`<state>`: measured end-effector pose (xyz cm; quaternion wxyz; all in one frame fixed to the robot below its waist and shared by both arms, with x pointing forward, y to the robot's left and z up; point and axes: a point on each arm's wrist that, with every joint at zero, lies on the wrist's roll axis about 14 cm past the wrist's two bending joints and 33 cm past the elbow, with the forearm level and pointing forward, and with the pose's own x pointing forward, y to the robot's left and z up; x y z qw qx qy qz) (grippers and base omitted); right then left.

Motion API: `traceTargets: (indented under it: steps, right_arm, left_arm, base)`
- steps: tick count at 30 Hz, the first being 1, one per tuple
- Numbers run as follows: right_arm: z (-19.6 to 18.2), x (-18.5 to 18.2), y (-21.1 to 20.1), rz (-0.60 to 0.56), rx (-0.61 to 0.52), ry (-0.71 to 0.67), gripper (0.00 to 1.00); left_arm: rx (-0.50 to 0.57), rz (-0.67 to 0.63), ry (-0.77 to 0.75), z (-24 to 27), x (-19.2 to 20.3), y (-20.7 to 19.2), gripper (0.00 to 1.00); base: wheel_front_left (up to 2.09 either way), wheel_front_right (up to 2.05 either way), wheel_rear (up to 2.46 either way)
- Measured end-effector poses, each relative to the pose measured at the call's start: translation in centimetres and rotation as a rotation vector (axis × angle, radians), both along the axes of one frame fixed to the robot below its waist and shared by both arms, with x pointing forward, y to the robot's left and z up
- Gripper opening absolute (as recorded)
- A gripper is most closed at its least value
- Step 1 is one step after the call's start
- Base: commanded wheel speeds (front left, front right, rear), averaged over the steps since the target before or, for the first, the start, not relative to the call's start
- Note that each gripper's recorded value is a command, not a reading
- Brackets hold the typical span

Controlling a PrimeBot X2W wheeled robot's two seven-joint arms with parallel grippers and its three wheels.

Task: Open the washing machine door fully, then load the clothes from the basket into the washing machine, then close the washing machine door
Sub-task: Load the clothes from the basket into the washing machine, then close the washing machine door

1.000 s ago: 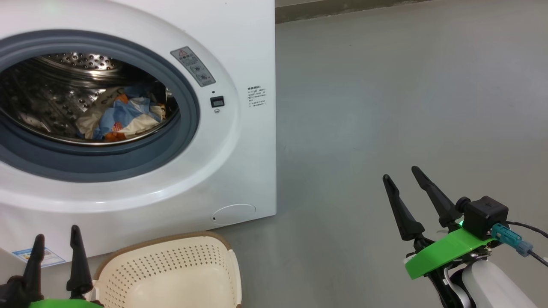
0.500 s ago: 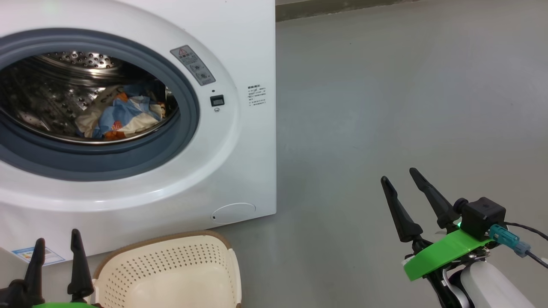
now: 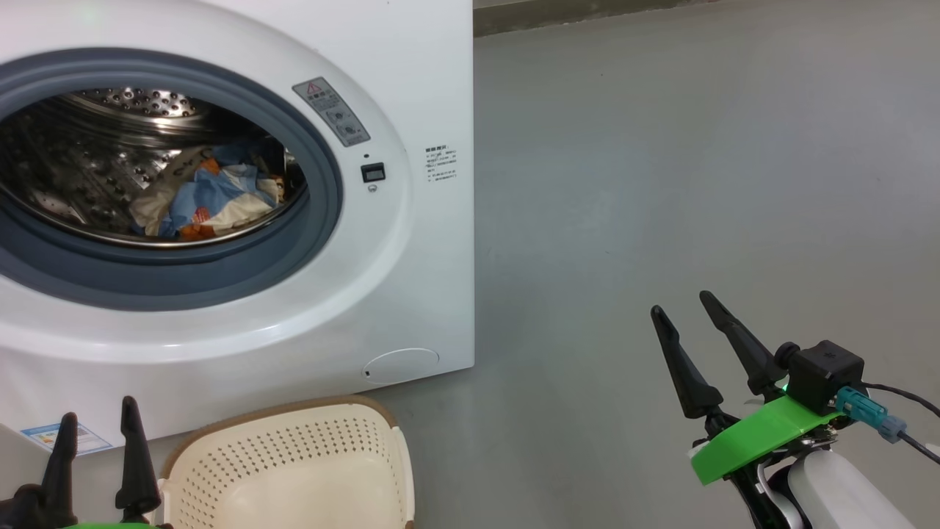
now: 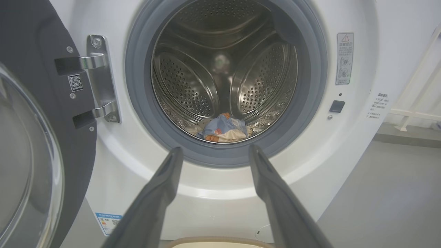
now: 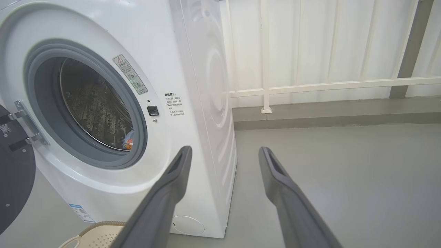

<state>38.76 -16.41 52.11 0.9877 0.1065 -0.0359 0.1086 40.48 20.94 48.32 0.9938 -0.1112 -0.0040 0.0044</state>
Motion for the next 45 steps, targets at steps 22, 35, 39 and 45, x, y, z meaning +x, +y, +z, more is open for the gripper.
traceTargets:
  steps: [22, 35, 39, 45]
  right_arm:
    - [-0.19, -0.11, 0.6, 0.018, 0.003, 0.007, 1.0]
    - [-0.26, -0.11, 0.61, 0.018, 0.004, 0.01, 1.0]
    - [-0.2, -0.11, 0.62, 0.018, 0.008, 0.009, 1.0]
    - [-0.16, -0.13, 0.63, 0.019, 0.01, 0.008, 1.0]
  left_arm:
    - [-0.003, 0.006, -0.009, 0.21, -0.1, 0.21, 1.0]
    - [-0.005, 0.008, 0.001, -0.11, -0.23, 0.22, 1.0]
    - [-0.002, 0.011, 0.002, -0.13, -0.3, 0.33, 1.0]
    - [-0.005, 0.015, 0.003, -0.17, -0.37, 0.42, 1.0]
  base:
    - [-1.19, 1.19, 0.0]
    - [-0.66, 0.66, 0.0]
    - [0.0, 0.0, 0.0]
    - [0.0, 0.0, 0.0]
